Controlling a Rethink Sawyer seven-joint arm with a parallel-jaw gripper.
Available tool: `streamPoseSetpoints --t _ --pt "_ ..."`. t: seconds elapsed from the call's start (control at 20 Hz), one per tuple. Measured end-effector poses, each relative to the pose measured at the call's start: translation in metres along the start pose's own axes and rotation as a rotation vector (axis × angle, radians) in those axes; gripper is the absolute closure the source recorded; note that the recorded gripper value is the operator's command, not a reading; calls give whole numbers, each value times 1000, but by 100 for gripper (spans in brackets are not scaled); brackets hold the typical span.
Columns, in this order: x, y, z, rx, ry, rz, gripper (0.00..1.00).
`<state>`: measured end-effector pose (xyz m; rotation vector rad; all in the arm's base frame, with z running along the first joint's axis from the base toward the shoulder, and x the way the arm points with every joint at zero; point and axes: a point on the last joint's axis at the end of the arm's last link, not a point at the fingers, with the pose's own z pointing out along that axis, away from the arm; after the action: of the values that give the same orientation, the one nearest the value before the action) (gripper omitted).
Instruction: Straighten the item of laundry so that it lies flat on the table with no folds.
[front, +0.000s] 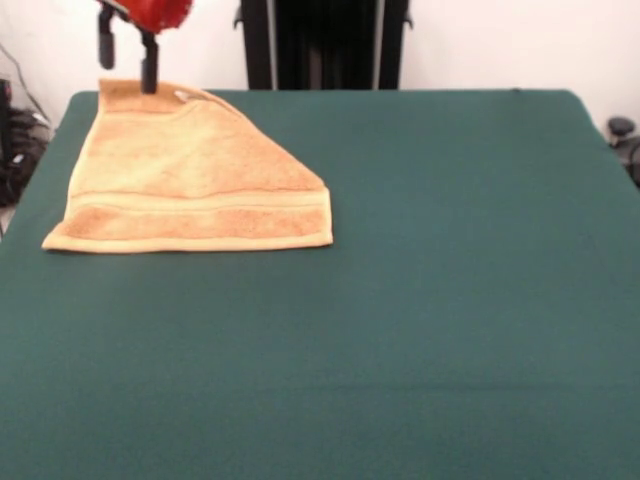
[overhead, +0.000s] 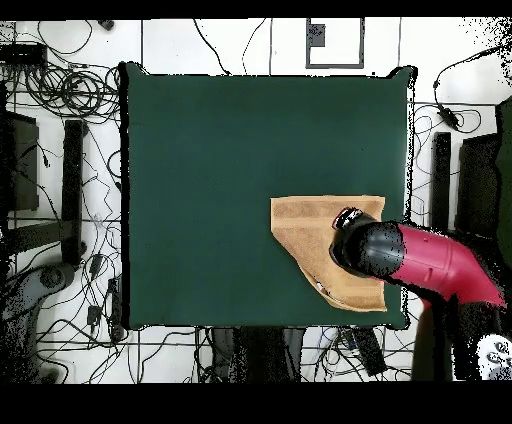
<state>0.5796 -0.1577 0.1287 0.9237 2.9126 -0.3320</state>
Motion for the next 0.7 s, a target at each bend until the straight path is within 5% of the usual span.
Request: streamPoseSetpoints --t 0.7 --pt "67 62 63 41 37 180 0"
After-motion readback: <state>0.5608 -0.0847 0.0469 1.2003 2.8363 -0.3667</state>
